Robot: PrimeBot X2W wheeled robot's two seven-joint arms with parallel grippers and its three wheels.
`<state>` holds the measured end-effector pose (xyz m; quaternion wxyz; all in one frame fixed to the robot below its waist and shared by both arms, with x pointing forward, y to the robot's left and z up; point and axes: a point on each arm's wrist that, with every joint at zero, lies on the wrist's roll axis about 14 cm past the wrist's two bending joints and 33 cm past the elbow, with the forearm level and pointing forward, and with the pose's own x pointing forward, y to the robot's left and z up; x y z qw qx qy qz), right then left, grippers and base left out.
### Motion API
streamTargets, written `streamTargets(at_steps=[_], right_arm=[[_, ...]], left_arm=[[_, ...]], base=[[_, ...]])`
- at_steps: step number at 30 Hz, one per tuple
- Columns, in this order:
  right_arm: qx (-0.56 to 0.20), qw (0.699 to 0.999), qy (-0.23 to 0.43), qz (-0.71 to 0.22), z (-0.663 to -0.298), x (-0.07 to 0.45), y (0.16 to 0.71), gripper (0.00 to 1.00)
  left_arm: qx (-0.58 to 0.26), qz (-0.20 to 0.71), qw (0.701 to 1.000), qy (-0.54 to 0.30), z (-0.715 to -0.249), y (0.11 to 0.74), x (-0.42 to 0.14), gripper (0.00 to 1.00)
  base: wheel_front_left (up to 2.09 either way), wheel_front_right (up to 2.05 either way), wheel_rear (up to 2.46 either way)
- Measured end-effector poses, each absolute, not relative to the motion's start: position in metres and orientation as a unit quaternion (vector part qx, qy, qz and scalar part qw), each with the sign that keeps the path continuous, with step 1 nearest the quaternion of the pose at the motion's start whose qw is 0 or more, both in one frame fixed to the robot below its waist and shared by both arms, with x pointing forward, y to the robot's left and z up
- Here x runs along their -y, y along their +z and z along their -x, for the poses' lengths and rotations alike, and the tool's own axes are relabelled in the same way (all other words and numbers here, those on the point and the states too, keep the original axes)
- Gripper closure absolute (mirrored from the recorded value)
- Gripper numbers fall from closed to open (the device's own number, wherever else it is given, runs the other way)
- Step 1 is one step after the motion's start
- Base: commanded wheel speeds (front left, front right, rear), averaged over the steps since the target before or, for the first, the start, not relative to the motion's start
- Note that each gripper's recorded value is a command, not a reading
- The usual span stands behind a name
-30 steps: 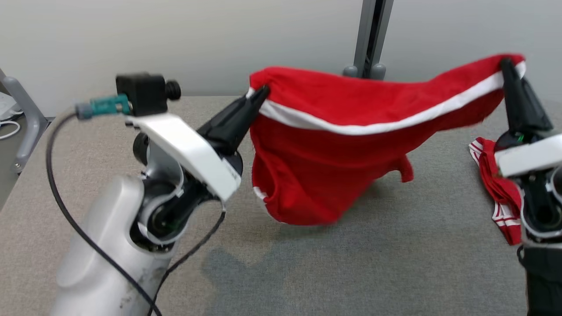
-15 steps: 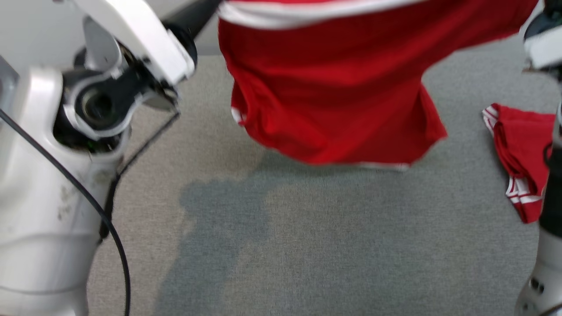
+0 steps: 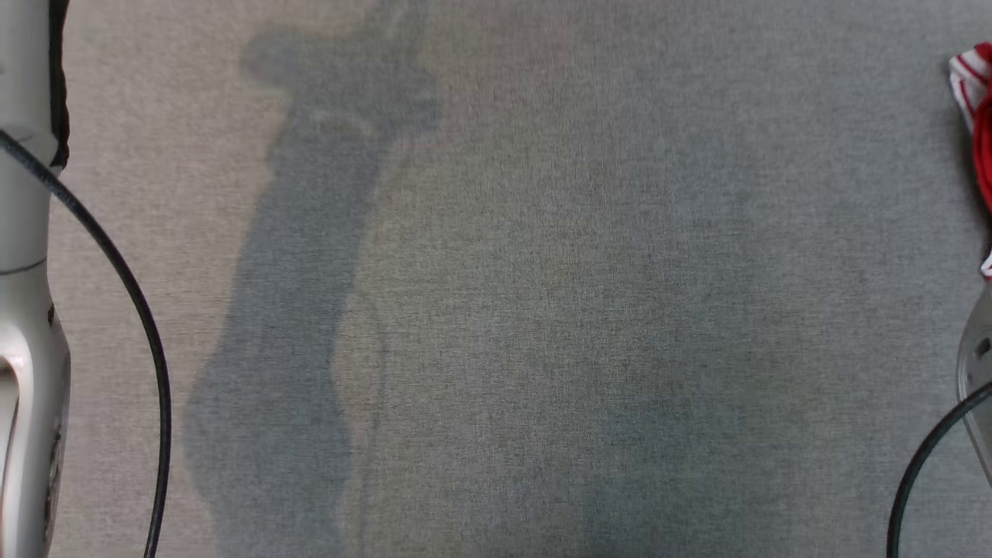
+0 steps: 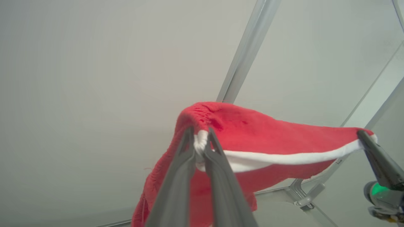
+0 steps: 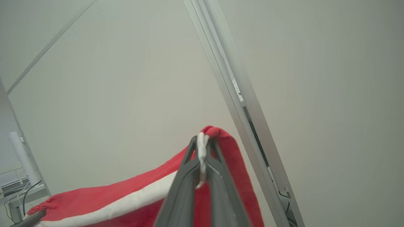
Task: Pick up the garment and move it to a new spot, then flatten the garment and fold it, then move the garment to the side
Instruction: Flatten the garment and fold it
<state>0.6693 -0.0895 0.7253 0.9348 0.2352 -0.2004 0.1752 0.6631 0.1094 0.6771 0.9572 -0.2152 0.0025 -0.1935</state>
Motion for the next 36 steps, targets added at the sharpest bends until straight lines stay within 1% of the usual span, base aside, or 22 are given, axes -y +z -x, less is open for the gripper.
streamTargets(at_steps=[3,4,5,7,10,15,19,23,27,32,36], right_arm=[[0.147,0.936,0.169,-0.273,-0.688,0.085,0.672,1.00],[0.129,0.939,0.169,-0.270,-0.691,0.080,0.654,1.00],[0.129,0.939,0.169,-0.270,-0.691,0.080,0.654,1.00],[0.083,0.943,0.167,-0.274,-0.694,0.072,0.613,1.00],[0.010,0.948,0.167,-0.271,-0.686,0.058,0.557,1.00],[-0.087,0.948,0.195,-0.237,-0.656,0.036,0.499,1.00],[-0.125,0.944,0.189,-0.238,-0.636,0.043,0.477,1.00],[-0.159,0.941,0.188,-0.234,-0.616,0.046,0.458,1.00],[-0.188,0.939,0.194,-0.214,-0.595,0.050,0.446,1.00],[-0.211,0.938,0.194,-0.196,-0.574,0.057,0.439,1.00],[-0.226,0.937,0.194,-0.183,-0.558,0.063,0.435,1.00]], left_arm=[[-0.013,0.195,0.963,-0.185,-0.679,0.637,-0.110,1.00],[-0.016,0.188,0.965,-0.183,-0.682,0.625,-0.109,1.00],[-0.016,0.188,0.965,-0.183,-0.682,0.625,-0.109,1.00],[-0.015,0.178,0.967,-0.181,-0.684,0.601,-0.107,1.00],[-0.058,0.187,0.967,-0.164,-0.673,0.549,-0.107,1.00],[-0.123,0.162,0.967,-0.153,-0.641,0.493,-0.111,1.00],[-0.201,0.152,0.951,-0.181,-0.599,0.455,-0.097,1.00],[-0.238,0.109,0.949,-0.176,-0.570,0.437,-0.121,1.00],[-0.289,0.072,0.935,-0.193,-0.528,0.412,-0.121,1.00],[-0.311,0.010,0.928,-0.205,-0.497,0.403,-0.133,1.00],[-0.325,-0.001,0.921,-0.217,-0.472,0.395,-0.128,1.00]], base=[[0.00,0.00,0.00],[0.00,0.00,0.00],[0.00,0.00,0.00],[0.00,0.00,0.00],[0.00,0.00,0.00],[0.00,0.00,0.00],[0.00,0.00,0.00],[0.00,0.00,0.00],[0.00,0.00,0.00],[0.00,0.00,0.00],[0.00,0.00,0.00]])
